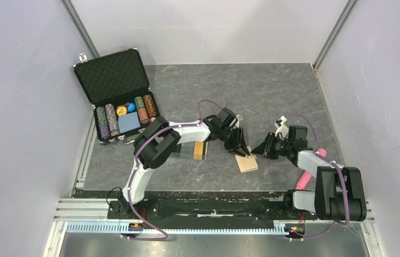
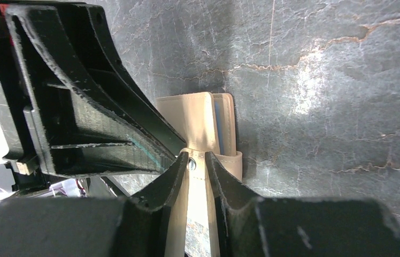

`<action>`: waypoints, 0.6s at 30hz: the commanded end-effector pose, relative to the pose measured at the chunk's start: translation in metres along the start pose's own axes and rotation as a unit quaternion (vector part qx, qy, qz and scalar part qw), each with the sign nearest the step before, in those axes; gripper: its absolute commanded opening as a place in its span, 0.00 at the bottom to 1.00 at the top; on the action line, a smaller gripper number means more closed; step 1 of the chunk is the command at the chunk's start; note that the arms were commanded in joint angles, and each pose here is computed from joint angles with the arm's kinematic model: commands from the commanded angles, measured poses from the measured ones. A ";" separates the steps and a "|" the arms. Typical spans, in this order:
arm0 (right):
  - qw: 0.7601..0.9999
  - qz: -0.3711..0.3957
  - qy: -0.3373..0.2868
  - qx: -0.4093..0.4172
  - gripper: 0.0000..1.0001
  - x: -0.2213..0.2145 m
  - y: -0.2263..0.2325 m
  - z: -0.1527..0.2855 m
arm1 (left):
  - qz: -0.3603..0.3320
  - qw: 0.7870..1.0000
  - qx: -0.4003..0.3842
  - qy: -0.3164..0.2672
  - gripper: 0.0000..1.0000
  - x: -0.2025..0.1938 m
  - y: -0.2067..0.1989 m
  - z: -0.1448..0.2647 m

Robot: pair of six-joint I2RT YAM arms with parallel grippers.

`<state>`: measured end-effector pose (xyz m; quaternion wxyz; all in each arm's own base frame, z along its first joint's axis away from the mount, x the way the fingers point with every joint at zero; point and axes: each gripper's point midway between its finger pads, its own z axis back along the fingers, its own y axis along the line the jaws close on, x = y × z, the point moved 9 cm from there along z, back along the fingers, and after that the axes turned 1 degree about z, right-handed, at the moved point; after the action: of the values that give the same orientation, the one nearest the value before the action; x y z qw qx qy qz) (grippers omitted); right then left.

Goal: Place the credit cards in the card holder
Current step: Close the card holder at the center of the board.

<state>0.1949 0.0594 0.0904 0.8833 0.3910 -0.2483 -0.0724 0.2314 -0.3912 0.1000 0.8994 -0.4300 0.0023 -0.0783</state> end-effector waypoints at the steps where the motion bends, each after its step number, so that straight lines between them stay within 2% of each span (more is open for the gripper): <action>1: 1.000 0.008 -0.008 0.004 0.19 0.001 0.000 -0.002 | -0.016 0.999 -0.049 0.003 0.33 0.007 -0.010 -0.008; 10: 1.000 0.008 -0.008 0.006 0.18 0.001 0.000 -0.002 | -0.024 0.997 -0.069 -0.002 0.02 0.009 -0.017 -0.007; 18: 1.000 0.016 -0.011 0.013 0.18 0.003 0.003 0.000 | -0.029 0.999 -0.009 -0.016 0.02 0.007 -0.017 0.007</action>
<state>0.1955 0.0595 0.0907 0.8824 0.3919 -0.2502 -0.0725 0.2331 -0.3967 0.0901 0.8909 -0.4462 0.0087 -0.0843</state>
